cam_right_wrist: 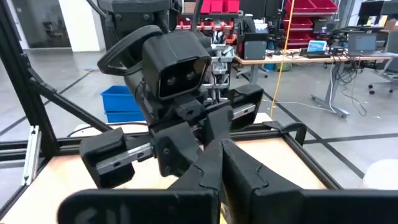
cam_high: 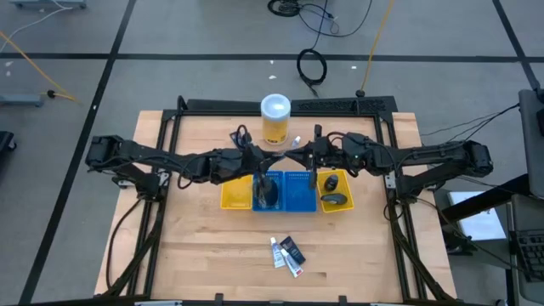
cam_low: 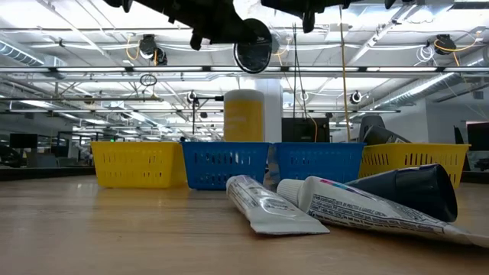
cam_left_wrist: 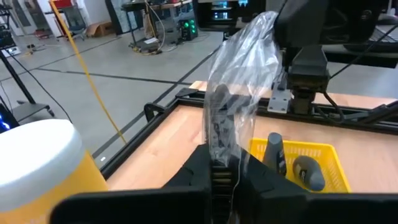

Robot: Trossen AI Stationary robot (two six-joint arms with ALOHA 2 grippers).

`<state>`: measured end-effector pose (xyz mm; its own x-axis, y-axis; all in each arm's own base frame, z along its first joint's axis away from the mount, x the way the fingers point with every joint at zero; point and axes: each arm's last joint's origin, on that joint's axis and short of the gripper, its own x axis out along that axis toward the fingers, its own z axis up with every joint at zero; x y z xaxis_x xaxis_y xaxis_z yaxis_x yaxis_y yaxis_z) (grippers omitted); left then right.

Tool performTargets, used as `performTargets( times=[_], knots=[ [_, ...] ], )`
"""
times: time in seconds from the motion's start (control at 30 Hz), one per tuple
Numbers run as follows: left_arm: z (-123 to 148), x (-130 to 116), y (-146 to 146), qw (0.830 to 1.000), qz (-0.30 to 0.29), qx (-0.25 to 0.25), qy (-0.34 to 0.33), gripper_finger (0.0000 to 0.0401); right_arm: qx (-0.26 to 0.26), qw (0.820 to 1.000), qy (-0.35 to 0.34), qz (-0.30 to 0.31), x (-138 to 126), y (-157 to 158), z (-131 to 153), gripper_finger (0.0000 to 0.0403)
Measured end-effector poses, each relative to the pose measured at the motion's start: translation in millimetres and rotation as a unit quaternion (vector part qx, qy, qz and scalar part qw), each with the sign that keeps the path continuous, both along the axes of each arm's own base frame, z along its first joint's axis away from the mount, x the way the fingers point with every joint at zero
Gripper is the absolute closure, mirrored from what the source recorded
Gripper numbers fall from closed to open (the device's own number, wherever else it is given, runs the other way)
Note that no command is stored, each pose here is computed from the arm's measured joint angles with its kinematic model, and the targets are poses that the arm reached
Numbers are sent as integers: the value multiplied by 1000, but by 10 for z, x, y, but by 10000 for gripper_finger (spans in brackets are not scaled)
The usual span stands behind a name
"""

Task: Pick & Place Travel size toiletries
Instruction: Put the black comb into the left blue bin

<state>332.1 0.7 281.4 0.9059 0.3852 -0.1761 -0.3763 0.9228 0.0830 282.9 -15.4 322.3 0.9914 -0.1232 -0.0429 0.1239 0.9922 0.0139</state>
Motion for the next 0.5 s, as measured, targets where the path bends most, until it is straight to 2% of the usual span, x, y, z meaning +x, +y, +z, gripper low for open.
performTargets(
  times=[0.37, 0.5],
  knots=[
    [-42, -10, 3, 1000, 9, -9, 18, 389, -19, 1000, 14, 1, -1, 0, -23, 402],
    [-95, -24, -5, 999, 13, -17, 42, 389, -43, 999, 30, 3, -4, 0, -47, 387]
  ],
)
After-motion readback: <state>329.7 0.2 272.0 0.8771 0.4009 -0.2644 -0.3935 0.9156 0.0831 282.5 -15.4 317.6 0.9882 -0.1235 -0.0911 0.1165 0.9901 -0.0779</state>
